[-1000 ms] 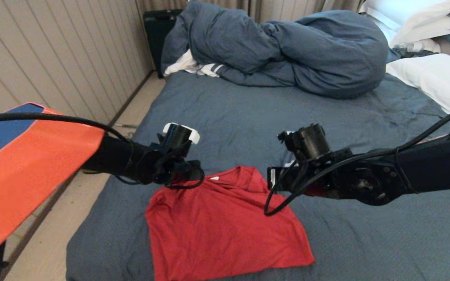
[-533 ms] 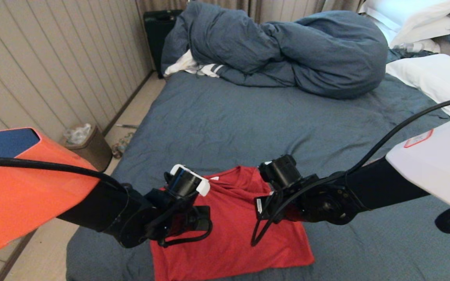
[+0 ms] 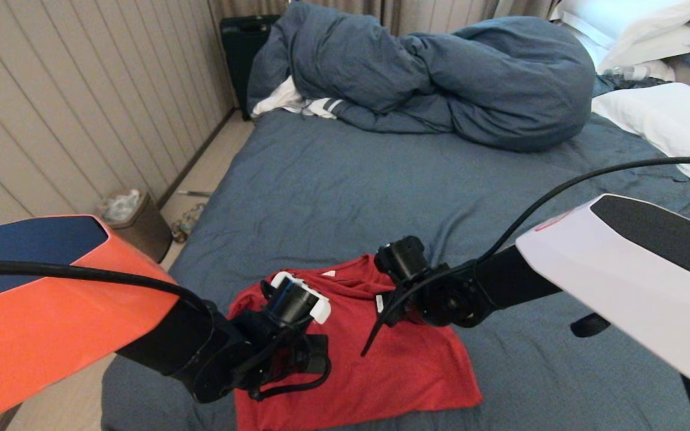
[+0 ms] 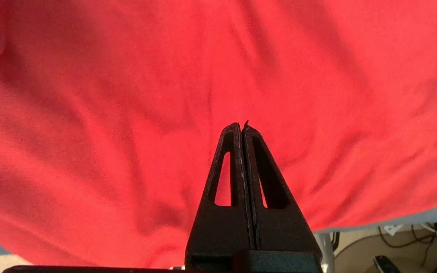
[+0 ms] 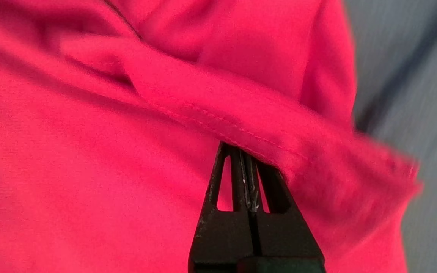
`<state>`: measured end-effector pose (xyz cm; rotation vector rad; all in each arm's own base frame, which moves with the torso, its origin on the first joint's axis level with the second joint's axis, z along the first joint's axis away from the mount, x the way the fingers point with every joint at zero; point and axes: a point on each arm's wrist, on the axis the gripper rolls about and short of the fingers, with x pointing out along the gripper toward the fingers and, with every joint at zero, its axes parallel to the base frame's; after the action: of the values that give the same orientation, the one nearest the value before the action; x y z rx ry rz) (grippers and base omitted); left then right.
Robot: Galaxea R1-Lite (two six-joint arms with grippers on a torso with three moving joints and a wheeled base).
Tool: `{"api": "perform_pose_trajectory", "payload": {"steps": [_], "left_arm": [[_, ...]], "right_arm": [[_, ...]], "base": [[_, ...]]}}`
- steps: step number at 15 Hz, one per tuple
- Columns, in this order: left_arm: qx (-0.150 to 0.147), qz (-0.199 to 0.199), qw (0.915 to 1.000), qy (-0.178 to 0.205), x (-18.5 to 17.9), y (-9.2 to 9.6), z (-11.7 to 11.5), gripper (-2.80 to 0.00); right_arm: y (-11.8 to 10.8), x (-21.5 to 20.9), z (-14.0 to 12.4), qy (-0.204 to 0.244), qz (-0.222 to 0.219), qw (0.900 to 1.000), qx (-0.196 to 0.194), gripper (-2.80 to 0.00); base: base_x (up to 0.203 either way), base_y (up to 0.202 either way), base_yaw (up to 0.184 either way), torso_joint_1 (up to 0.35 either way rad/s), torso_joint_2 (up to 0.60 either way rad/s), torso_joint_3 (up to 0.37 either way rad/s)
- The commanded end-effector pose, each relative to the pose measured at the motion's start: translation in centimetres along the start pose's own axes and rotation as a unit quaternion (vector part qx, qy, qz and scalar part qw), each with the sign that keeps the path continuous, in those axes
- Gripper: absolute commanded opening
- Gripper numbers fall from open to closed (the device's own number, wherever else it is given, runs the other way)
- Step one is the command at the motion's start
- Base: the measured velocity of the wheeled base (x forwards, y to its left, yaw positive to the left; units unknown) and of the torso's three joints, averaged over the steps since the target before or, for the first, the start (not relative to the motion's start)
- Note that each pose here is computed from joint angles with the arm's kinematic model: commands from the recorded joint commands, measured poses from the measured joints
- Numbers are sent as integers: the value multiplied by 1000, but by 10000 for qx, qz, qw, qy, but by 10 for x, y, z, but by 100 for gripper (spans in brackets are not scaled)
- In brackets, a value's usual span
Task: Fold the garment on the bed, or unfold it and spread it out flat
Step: Fold the red T-shirt
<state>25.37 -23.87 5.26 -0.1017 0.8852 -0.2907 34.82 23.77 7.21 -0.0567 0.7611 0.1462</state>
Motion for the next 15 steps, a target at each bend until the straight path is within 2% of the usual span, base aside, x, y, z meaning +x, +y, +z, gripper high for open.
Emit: {"api": "perform_pose_trajectory", "payload": {"steps": [1,5,7,9,12,15], "left_arm": [[-2,30,10000,42,3,0,-3,-280],[-1,51,10000,61,6,1,-4,-280],[-2,47,10000,56,6,1,-4,-280],[-3,30,10000,35,4,0,-3,-280],[-17,17,10000,-8,2,1,-2,-280],[-82,-13,9997,-210,-8,-1,5,-280]], "right_arm": [[6,17,3,-72,-91,9999,-25,-280],[14,35,19,-498,-498,9975,-110,-280],[13,44,36,-830,-759,9937,14,-280],[2,45,55,-1120,-1003,9884,221,-280],[-5,32,70,-1333,-1011,9853,350,-280],[-10,6,84,-1537,-959,9823,477,-280]], "base": [[0,0,0,0,0,0],[0,0,0,0,0,0],[0,0,0,0,0,0],[0,0,0,0,0,0],[0,0,0,0,0,0],[0,0,0,0,0,0]]}}
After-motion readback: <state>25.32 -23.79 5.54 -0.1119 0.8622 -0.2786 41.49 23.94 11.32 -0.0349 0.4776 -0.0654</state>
